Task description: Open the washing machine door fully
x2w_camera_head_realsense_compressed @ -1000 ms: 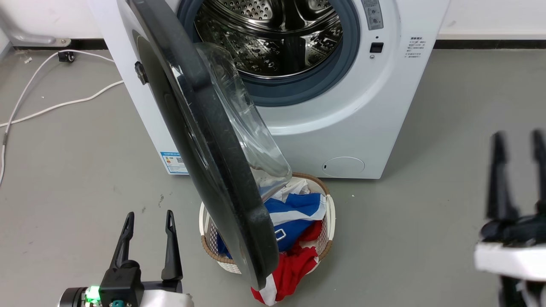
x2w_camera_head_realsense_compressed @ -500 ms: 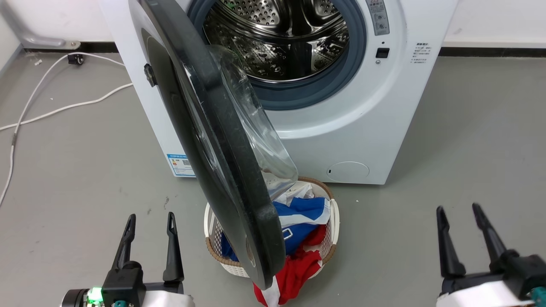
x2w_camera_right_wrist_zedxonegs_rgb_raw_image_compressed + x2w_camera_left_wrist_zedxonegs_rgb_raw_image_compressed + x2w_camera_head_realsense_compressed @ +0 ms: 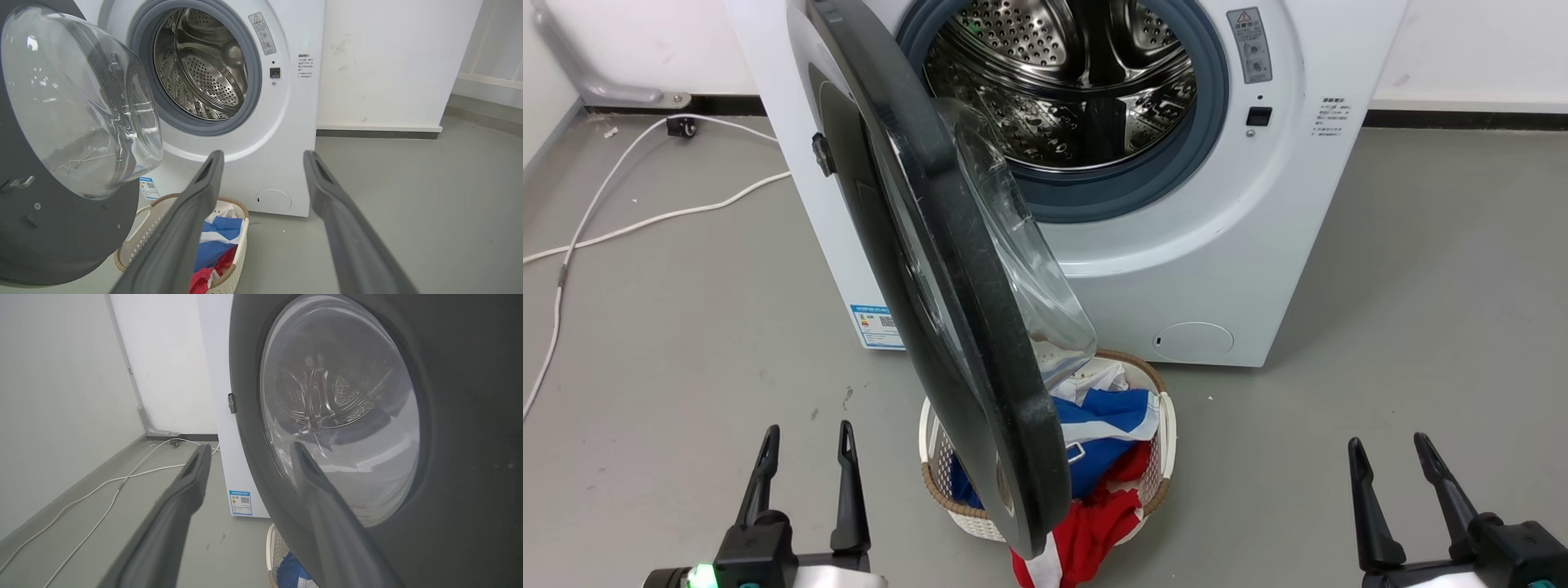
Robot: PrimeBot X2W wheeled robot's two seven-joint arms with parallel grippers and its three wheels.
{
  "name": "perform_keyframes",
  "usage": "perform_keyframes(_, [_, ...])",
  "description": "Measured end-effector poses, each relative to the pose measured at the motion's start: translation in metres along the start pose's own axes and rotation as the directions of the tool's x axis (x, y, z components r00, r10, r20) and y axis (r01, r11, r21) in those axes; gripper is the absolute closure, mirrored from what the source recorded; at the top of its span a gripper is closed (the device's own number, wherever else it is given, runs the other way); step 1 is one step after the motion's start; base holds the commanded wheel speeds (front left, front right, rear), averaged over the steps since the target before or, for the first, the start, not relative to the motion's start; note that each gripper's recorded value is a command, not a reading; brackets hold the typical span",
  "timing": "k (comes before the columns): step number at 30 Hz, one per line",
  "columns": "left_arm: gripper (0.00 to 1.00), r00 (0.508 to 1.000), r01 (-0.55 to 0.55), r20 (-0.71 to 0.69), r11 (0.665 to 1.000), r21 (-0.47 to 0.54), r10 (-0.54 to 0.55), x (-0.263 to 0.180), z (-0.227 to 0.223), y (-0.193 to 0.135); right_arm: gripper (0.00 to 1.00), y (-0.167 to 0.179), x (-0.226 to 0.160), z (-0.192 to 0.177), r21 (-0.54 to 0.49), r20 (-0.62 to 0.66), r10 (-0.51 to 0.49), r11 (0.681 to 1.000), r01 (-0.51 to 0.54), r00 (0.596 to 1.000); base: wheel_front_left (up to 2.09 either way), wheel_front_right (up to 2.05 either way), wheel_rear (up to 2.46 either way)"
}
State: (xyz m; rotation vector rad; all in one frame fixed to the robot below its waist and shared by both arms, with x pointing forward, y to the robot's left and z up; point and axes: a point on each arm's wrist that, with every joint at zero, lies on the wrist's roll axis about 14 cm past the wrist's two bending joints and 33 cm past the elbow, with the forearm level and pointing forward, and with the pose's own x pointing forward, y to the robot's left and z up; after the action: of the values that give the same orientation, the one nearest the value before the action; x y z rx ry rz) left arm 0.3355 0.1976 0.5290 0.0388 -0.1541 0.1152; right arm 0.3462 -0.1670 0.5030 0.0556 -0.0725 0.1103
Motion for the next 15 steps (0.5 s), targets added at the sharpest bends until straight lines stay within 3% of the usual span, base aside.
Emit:
perform_keyframes(1, [0.77, 1.000, -0.002, -0.001, 1.000, -0.001, 0.002, 0.000, 0.000, 0.000, 0.00, 0.000, 0.000, 0.000, 0.001, 0.000, 0.000, 1.000, 0.000, 1.000, 0.00, 0.00, 0.00])
perform_keyframes(2, [1.00, 1.000, -0.002, 0.000, 1.000, 0.000, 0.002, 0.000, 0.000, 0.001, 0.00, 0.000, -0.001, 0.000, 0.002, 0.001, 0.000, 1.000, 0.000, 1.000, 0.00, 0.00, 0.00])
perform_keyframes(9, [1.00, 0.988, -0.050, 0.146, 0.999, 0.018, 0.047, 0.011, 0.045, 0.013, 0.00, 0.000, -0.002, 0.003, 0.009, 0.012, -0.003, 1.000, 0.003, 1.000, 0.00, 0.00, 0.00])
perform_keyframes(15, [1.00, 0.895, -0.008, 0.446, 0.999, 0.054, -0.017, 0.016, 0.143, -0.001, 0.00, 0.001, -0.002, 0.007, 0.013, 0.022, 0.000, 1.000, -0.001, 1.000, 0.00, 0.00, 0.00])
